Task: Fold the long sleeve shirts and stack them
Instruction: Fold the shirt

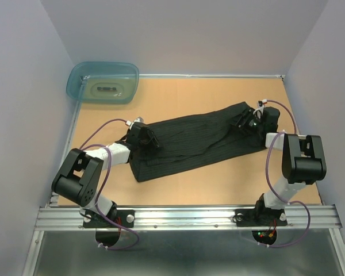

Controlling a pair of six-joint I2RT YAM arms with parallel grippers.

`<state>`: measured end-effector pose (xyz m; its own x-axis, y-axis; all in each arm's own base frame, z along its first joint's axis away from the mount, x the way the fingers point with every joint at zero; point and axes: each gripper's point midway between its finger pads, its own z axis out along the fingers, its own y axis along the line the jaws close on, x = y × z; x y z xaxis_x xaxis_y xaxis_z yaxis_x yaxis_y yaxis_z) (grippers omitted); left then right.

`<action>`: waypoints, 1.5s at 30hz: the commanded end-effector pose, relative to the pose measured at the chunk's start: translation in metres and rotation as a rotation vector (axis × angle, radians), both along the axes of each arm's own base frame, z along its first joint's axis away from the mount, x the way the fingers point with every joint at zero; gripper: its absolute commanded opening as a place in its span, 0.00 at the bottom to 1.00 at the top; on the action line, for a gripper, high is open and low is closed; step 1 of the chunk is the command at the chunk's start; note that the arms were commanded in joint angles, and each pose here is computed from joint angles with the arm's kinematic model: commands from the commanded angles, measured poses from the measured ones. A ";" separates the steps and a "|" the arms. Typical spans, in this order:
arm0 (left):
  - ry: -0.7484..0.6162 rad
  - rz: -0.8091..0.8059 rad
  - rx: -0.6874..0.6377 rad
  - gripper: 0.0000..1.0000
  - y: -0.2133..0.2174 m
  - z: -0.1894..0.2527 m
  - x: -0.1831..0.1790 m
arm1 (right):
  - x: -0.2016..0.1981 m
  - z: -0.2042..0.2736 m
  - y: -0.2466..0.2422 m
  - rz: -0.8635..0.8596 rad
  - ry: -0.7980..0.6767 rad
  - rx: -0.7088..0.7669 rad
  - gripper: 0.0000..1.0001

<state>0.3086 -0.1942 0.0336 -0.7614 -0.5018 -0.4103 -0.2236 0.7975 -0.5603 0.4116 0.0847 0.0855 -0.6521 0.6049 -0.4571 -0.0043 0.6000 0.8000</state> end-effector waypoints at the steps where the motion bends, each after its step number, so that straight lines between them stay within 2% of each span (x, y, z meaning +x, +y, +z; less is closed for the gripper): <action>1: 0.051 0.003 0.075 0.53 0.017 -0.012 -0.016 | 0.020 0.046 0.023 0.088 -0.166 0.023 0.56; 5: 0.061 0.003 0.077 0.54 0.018 -0.014 -0.017 | 0.024 0.033 0.027 0.078 -0.137 0.054 0.56; 8: 0.062 0.005 0.081 0.54 0.019 -0.014 -0.018 | 0.028 0.016 0.012 0.002 -0.111 0.011 0.56; 12: 0.065 0.009 0.093 0.54 0.022 -0.015 -0.020 | 0.030 -0.007 -0.050 -0.241 0.003 0.002 0.55; 14: 0.061 0.012 0.098 0.54 0.023 -0.014 -0.020 | 0.025 -0.009 -0.067 -0.304 0.033 -0.016 0.55; 16: 0.060 0.010 0.100 0.54 0.024 -0.012 -0.021 | 0.020 0.001 -0.081 -0.344 0.045 -0.119 0.55; 19: 0.052 0.008 0.100 0.54 0.023 -0.009 -0.020 | 0.016 0.033 -0.080 -0.322 -0.034 -0.157 0.56; 23: 0.038 0.006 0.107 0.54 0.024 -0.005 -0.018 | 0.018 0.067 -0.026 -0.118 -0.148 -0.138 0.56; 24: 0.037 0.006 0.109 0.54 0.024 -0.005 -0.017 | 0.014 0.072 0.006 -0.015 -0.164 -0.112 0.56; 28: 0.044 0.007 0.113 0.54 0.025 -0.007 -0.018 | 0.018 0.083 0.081 0.169 -0.223 -0.025 0.56; 30: 0.046 0.010 0.111 0.54 0.025 -0.008 -0.019 | 0.018 0.063 0.108 0.220 -0.177 0.010 0.56; 31: 0.049 0.012 0.112 0.54 0.026 -0.009 -0.020 | 0.022 0.063 0.114 0.230 -0.204 0.014 0.56; 33: 0.056 0.014 0.108 0.54 0.025 -0.010 -0.021 | 0.028 0.040 0.118 0.227 -0.168 0.031 0.56; 39: 0.084 0.018 0.103 0.54 0.027 -0.019 -0.027 | 0.042 -0.013 0.088 0.155 -0.094 0.007 0.56; 42: 0.095 0.022 0.095 0.54 0.028 -0.023 -0.030 | 0.052 -0.031 0.028 0.032 -0.079 -0.005 0.56; 45: 0.111 0.026 0.088 0.54 0.031 -0.028 -0.034 | 0.051 -0.047 -0.012 -0.058 -0.046 -0.016 0.56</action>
<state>0.2987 -0.1821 0.0312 -0.7641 -0.4933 -0.4157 -0.2384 0.8147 -0.5286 0.4523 0.1280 0.0487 -0.6915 0.5655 -0.4495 -0.0529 0.5808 0.8123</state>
